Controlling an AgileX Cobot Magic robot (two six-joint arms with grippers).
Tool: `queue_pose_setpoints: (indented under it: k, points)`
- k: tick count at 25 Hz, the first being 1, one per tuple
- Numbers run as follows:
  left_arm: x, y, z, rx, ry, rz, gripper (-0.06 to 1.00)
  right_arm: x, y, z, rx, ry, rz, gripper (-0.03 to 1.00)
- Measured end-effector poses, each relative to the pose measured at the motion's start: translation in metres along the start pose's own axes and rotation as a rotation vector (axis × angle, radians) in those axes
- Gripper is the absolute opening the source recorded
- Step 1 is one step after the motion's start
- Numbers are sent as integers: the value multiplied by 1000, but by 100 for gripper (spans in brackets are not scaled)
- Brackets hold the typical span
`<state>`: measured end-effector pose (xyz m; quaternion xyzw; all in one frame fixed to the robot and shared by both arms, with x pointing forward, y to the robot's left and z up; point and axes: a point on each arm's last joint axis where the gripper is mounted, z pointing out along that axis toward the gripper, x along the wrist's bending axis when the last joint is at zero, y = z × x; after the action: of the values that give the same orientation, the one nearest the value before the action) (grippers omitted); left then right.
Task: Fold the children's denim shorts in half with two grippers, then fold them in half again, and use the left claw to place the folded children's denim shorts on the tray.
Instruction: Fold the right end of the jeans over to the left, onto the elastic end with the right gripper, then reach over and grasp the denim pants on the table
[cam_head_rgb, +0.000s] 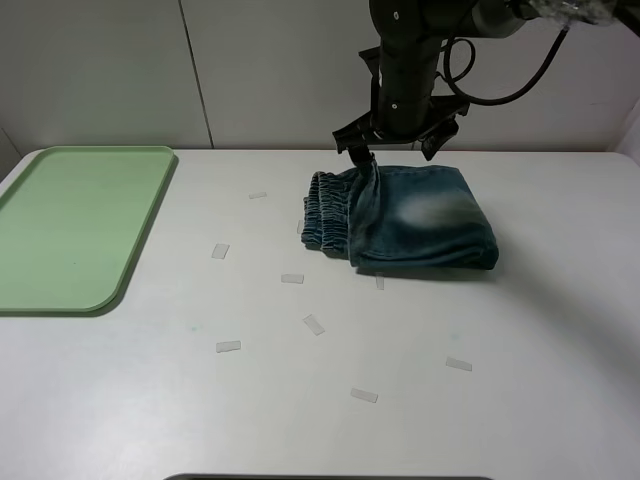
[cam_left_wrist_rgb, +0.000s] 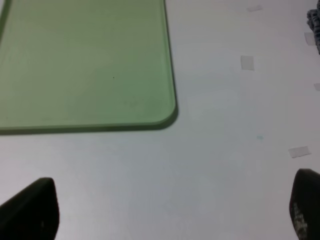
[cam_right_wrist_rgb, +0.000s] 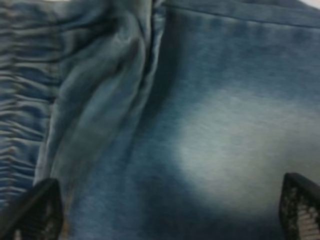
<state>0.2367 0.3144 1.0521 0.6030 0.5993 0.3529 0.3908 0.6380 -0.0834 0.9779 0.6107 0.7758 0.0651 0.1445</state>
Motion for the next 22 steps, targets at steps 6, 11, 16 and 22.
queue_pose_setpoints:
  k: [6,11,16,22]
  points:
    - [0,0,0,0,0,0,91,1,0,0,-3,12,10,69]
    - [0,0,0,0,0,0,91,1,0,0,-2,11,-14,69]
    - [0,0,0,0,0,0,91,-3,-8,-4,83,-22,-85,69]
    - [0,0,0,0,0,0,91,-11,-10,-38,57,-3,-135,69]
